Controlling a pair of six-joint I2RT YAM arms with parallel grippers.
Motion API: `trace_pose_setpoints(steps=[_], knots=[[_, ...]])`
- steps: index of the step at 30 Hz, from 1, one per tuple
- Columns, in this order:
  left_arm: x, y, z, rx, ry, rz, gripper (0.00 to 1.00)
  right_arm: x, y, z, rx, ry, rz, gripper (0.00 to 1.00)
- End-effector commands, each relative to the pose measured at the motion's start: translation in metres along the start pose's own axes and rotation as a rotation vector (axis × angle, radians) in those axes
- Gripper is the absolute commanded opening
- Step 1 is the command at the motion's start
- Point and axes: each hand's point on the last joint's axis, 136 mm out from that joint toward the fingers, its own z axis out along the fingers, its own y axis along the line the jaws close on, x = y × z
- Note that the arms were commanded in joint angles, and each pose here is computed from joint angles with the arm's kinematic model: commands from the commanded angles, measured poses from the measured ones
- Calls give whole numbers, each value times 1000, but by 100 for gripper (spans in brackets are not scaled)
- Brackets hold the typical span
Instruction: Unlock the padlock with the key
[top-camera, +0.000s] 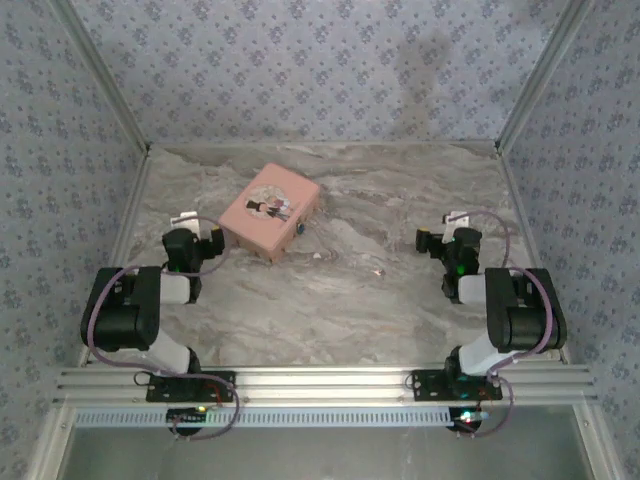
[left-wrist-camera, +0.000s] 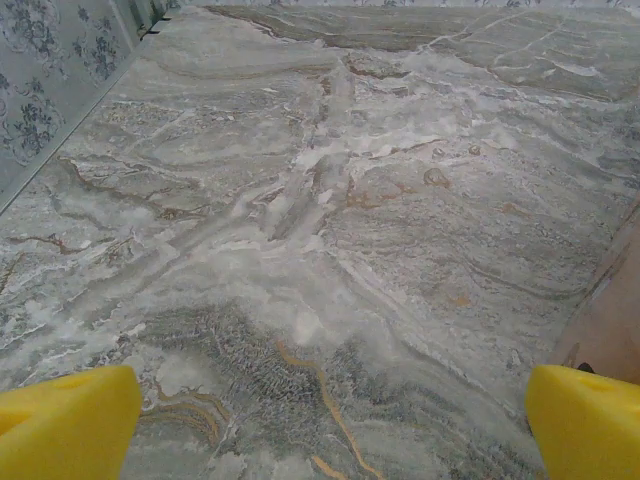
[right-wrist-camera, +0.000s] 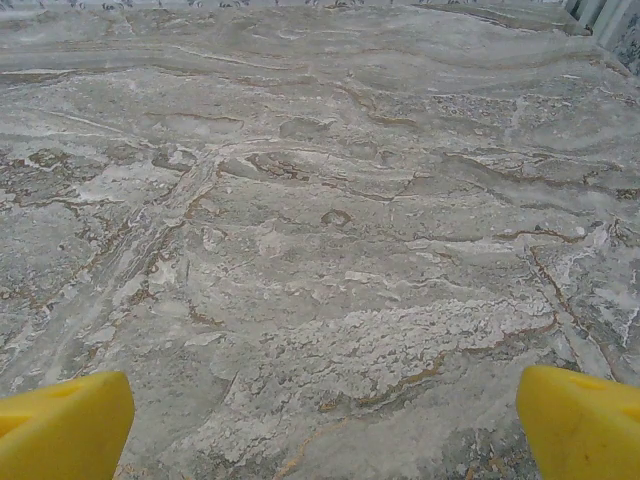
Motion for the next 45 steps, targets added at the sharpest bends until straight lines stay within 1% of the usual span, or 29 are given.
trace_pose_setpoints(steps=[1, 20, 24, 27, 29, 31, 32, 33, 34, 35, 36, 37, 38, 39, 42, 45], knots=[[-16, -3, 0, 16, -37, 2, 98, -11, -1, 2, -1, -19, -10, 100], [-15, -3, 1, 19, -34, 1, 98, -11, 0, 1, -3, -23, -10, 100], [-26, 5, -9, -25, -53, -19, 98, -32, 4, -6, 15, 11, -45, 100], [-39, 11, -18, -57, -11, -40, 98, -55, 9, -16, 9, 2, -62, 100], [-47, 15, -24, -79, 21, -83, 98, -75, 9, -24, 8, -23, 9, 100], [-56, 16, -32, -72, 28, -187, 98, -96, 18, -32, -42, -57, 59, 100], [-61, 14, -35, -50, 20, -261, 98, -107, 20, -36, -51, -60, 133, 100], [-64, 11, -37, -31, 14, -339, 98, -113, 21, -38, -61, -36, 231, 100], [-68, 7, -39, -1, 9, -399, 98, -113, 19, -40, -54, 17, 337, 100], [-72, -1, -38, 59, 4, -440, 98, -108, 15, -40, -33, 90, 466, 100], [-77, -11, -36, 118, 9, -460, 98, -112, 27, -37, -129, 129, 523, 100], [-81, -19, -34, 164, 20, -461, 94, -119, 39, -34, -237, 135, 537, 99], [-85, -26, -29, 197, 48, -461, 89, -123, 50, -33, -318, 136, 561, 94], [-88, -31, -24, 214, 84, -473, 87, -126, 59, -35, -362, 128, 572, 93], [-101, -48, -7, 279, 158, -494, 85, -130, 80, -47, -409, 101, 527, 95], [-114, -65, 12, 327, 206, -490, 85, -124, 100, -61, -475, 155, 508, 95]])
